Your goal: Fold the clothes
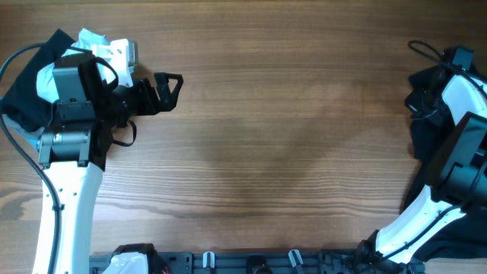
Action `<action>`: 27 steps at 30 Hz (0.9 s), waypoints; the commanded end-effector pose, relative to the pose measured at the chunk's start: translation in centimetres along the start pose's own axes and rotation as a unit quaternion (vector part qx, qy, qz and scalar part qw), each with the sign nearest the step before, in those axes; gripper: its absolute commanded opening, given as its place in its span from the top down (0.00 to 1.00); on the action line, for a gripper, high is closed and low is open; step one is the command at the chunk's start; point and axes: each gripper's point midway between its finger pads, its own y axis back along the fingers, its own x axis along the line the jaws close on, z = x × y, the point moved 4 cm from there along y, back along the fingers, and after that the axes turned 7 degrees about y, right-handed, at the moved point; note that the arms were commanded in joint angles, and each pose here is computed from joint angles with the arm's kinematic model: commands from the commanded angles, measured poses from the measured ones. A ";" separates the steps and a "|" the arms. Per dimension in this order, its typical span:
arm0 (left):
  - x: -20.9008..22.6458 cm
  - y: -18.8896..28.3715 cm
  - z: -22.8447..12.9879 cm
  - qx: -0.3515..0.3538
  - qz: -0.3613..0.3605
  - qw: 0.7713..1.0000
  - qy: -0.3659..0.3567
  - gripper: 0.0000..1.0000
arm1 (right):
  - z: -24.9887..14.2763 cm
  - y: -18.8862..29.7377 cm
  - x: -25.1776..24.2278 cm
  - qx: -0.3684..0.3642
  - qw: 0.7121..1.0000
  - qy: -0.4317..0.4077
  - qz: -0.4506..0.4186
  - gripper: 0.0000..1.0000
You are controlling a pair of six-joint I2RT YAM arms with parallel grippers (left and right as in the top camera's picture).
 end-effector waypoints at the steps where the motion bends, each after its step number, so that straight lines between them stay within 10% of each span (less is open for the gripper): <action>1: -0.5 0.3 0.6 -0.006 -0.009 1.000 -0.004 0.01 | -1.5 0.5 3.9 0.038 0.991 0.048 0.118 0.96; 5: -1.1 0.9 1.1 -0.024 -0.015 1.000 -0.013 0.00 | -8.0 5.6 15.9 0.085 0.939 0.196 0.271 0.96; 11: -1.6 2.1 1.0 -0.034 -0.016 0.999 -0.023 0.00 | -30.3 14.7 34.7 0.079 0.791 0.462 0.394 0.95; 15: -1.9 4.9 1.6 -0.085 0.020 0.994 -0.065 0.00 | -38.4 17.2 36.5 0.048 0.765 0.521 0.375 0.50; 23: -1.9 1.1 0.5 -0.021 -0.011 0.997 -0.069 0.00 | -18.4 22.6 29.3 -0.051 0.858 0.342 0.380 0.42; 26: -2.6 -7.8 -3.6 0.104 -0.054 0.985 -0.128 0.32 | -10.6 21.2 21.6 -0.050 0.915 0.215 0.337 0.44; 27: -2.9 -11.7 -5.9 0.148 -0.066 0.975 -0.150 0.60 | -9.1 20.3 19.2 -0.038 0.926 0.192 0.322 0.44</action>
